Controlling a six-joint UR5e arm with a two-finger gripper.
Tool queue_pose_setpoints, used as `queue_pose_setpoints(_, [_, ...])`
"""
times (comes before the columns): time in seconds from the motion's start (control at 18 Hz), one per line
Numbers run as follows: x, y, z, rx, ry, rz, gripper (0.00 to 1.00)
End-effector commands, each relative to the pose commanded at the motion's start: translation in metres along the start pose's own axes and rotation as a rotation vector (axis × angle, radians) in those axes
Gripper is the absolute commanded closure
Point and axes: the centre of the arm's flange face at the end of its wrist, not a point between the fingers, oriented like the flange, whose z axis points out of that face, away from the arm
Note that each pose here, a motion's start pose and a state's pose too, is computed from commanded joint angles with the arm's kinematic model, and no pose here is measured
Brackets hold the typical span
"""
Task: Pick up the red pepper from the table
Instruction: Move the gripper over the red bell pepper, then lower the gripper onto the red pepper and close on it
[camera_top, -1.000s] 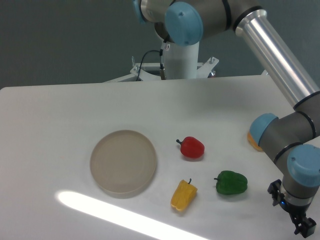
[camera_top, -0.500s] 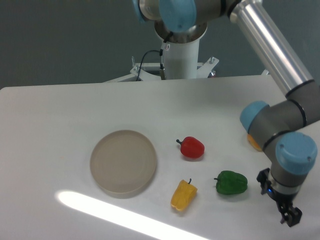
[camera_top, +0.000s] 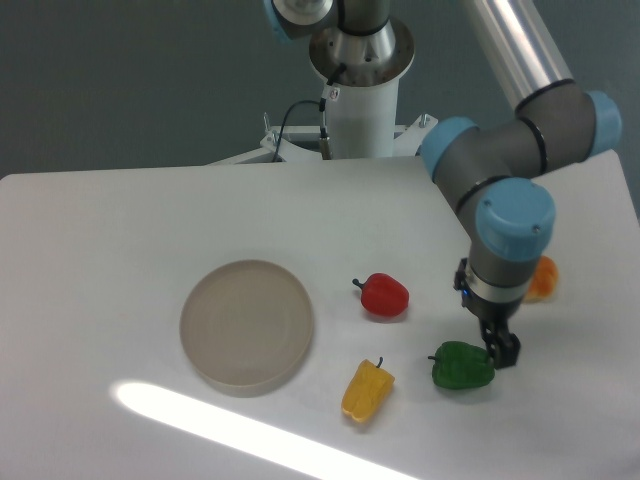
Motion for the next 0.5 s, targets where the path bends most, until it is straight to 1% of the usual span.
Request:
queue_pose_setpoints(0.06, [0.010,-0.004,0.004,0.005,0.016,0.022,0.00])
queue_pose_setpoints(0.17, [0.023,-0.033,0.017,0.004,0.019,0.067,0.00])
queue_pose_setpoints(0.28, [0.033,-0.040,0.021,0.003,0.010,0.064,0.00])
queue_pose_setpoints(0.39, [0.039,-0.056,0.021,0.005,0.009,0.082,0.00])
queue_pose_setpoints(0.44, [0.043,-0.065,0.029,0.009,0.025,0.093,0.00])
queue_pose_setpoints(0.5, [0.046,-0.067,0.035,0.009,0.028,0.096,0.00])
